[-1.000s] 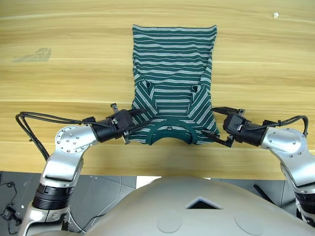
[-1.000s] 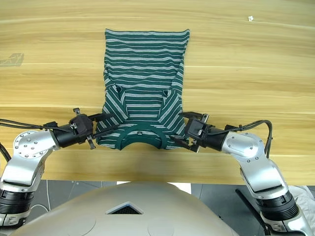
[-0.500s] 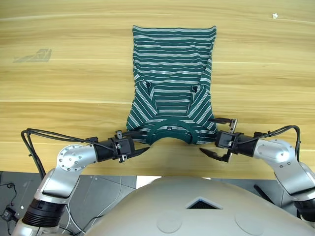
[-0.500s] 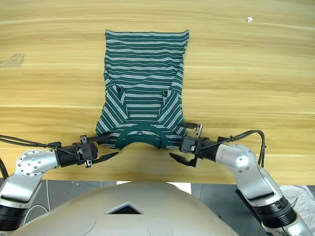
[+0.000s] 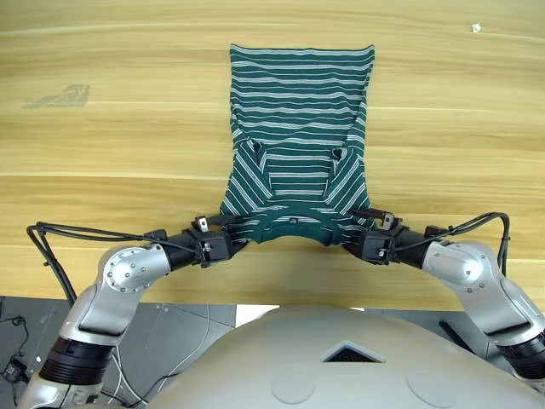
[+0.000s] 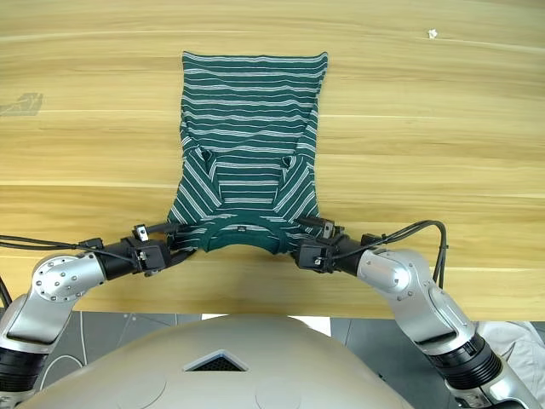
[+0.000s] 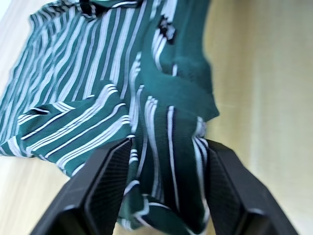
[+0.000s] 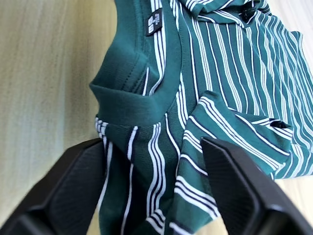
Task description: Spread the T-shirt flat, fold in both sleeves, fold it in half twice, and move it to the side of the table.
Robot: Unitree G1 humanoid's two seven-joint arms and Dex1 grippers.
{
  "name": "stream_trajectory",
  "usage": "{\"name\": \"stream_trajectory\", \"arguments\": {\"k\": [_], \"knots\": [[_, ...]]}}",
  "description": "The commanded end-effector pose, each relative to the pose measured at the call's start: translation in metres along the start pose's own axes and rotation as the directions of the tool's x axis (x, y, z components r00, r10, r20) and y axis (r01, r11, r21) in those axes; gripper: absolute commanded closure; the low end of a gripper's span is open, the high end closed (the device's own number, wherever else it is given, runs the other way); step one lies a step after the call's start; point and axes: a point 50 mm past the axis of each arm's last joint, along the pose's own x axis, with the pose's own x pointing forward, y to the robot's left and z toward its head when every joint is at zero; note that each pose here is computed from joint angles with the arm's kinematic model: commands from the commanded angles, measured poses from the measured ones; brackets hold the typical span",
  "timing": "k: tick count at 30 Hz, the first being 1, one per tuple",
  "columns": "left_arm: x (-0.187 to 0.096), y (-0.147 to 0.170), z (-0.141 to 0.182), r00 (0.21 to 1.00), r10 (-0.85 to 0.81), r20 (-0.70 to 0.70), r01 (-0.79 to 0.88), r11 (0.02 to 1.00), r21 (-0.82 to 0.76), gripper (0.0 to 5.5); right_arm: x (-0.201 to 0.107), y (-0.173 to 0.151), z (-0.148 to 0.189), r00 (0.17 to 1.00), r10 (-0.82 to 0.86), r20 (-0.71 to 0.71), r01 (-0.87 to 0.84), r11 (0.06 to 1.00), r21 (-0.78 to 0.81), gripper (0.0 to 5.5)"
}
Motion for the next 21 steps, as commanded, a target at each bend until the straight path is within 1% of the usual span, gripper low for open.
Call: {"name": "stream_trajectory", "arguments": {"k": [1,3,4,7,9,11,12,14,16,18,20,21], "knots": [[0.011,0.001,-0.007,0.998,-0.018,-0.060,0.018,1.000,-0.001,3.02,0.000,0.013,-0.017,0.992,0.067,-0.108,-0.064,0.997,0.033,2.99],[0.016,0.002,-0.009,0.997,-0.026,-0.078,0.026,1.000,-0.008,3.02,0.000,0.014,-0.016,0.992,0.064,-0.107,-0.061,0.998,0.034,3.38],[0.018,0.001,-0.010,0.996,-0.039,-0.083,0.037,0.999,-0.020,3.02,0.000,0.014,-0.016,0.992,0.063,-0.107,-0.060,0.998,0.037,3.48],[0.019,-0.010,-0.015,0.987,-0.117,-0.108,0.112,0.992,-0.056,3.02,-0.001,0.015,-0.017,0.991,0.064,-0.113,-0.059,0.997,0.049,4.01],[0.019,-0.016,-0.017,0.981,-0.155,-0.115,0.146,0.986,-0.077,3.30,-0.002,0.013,-0.019,0.991,0.053,-0.121,-0.046,0.997,0.058,4.39],[0.019,-0.017,-0.018,0.979,-0.163,-0.120,0.152,0.984,-0.093,3.75,-0.002,0.012,-0.020,0.991,0.046,-0.125,-0.039,0.997,0.063,4.85],[0.019,-0.018,-0.019,0.979,-0.164,-0.122,0.152,0.983,-0.099,3.84,-0.002,0.012,-0.020,0.991,0.045,-0.125,-0.037,0.997,0.064,4.96],[0.018,-0.018,-0.020,0.978,-0.168,-0.126,0.155,0.982,-0.106,4.22,-0.002,0.012,-0.020,0.991,0.043,-0.126,-0.035,0.997,0.067,5.39],[0.018,-0.018,-0.020,0.976,-0.175,-0.127,0.161,0.981,-0.112,4.45,-0.003,0.011,-0.018,0.992,0.040,-0.122,-0.032,0.997,0.068,5.50],[0.017,-0.019,-0.021,0.975,-0.182,-0.124,0.168,0.979,-0.118,4.84,-0.005,0.011,-0.013,0.994,0.050,-0.096,-0.043,0.996,0.075,5.50],[0.015,-0.019,-0.020,0.975,-0.188,-0.117,0.174,0.977,-0.120,5.36,-0.008,0.013,-0.007,0.996,0.070,-0.060,-0.065,0.995,0.081,5.50],[0.013,-0.019,-0.018,0.975,-0.197,-0.103,0.185,0.975,-0.120,5.45,-0.010,0.013,-0.003,0.996,0.081,-0.042,-0.078,0.994,0.079,5.50]]}}
